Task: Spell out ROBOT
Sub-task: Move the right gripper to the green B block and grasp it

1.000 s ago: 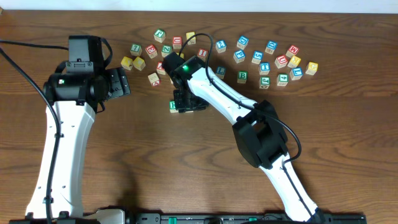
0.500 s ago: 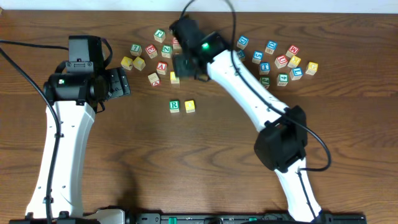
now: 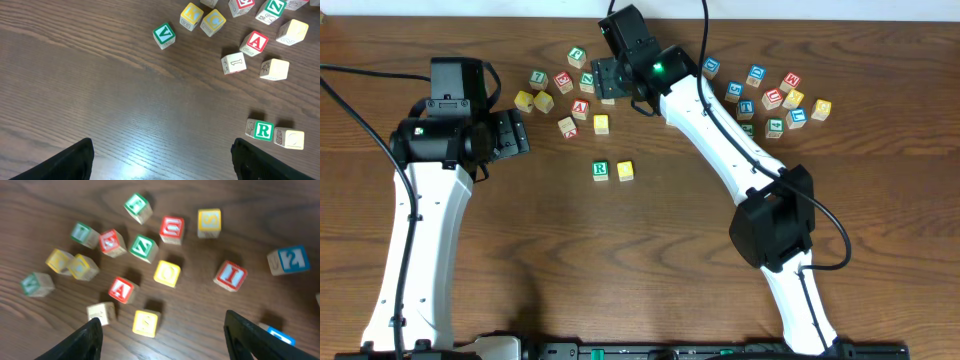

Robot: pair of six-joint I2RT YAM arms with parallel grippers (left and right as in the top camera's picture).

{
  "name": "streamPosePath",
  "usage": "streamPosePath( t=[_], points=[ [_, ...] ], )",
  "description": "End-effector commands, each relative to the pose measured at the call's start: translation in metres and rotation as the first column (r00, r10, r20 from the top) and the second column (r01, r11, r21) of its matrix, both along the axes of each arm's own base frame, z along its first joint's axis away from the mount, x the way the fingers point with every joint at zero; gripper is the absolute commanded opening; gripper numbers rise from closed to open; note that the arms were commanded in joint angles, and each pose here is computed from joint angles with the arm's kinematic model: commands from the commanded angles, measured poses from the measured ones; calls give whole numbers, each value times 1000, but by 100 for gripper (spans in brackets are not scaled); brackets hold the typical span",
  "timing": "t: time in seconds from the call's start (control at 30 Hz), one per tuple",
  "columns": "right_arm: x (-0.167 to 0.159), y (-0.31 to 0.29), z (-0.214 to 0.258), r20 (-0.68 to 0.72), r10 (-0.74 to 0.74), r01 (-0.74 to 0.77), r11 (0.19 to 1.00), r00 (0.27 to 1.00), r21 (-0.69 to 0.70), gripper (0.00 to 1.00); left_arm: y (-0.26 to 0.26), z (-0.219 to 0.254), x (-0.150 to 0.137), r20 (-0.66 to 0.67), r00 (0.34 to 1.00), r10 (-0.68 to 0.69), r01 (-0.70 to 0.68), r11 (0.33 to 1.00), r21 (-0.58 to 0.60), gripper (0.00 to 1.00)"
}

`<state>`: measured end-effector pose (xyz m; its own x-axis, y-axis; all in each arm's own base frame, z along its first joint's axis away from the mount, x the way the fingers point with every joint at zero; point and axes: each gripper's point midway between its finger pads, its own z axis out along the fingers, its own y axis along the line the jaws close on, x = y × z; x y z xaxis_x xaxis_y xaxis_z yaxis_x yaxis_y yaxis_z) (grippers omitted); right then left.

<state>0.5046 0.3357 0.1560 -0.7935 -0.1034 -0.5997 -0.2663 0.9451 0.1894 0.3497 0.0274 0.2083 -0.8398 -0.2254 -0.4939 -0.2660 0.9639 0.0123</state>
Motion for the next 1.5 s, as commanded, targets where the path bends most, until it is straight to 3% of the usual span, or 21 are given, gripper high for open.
streamPosePath(
  t=[0.0,0.33,0.83,1.17,1.47],
  points=[
    [10,-27,-11,-39,-72,71,997,997,-28,71,2,6,2,14,1000,-1,1,1000,9,87],
    [1,-91,-32,-227,-150,138,988,962,-68,80,-8,-1,7,6,1000,-13,13,998,-54,87],
    [-16,-151,-45,-359,-259,217,964,897,-154,58,-11,-16,11,-34,999,-3,0,997,-81,87],
    [-39,-197,-59,-431,-358,246,923,828,-295,59,-13,-16,12,-31,1000,4,-7,995,-97,86],
    [-31,-193,-105,-418,-364,266,924,832,-275,58,-16,-15,14,-22,1000,-2,0,994,-109,86]
  ],
)
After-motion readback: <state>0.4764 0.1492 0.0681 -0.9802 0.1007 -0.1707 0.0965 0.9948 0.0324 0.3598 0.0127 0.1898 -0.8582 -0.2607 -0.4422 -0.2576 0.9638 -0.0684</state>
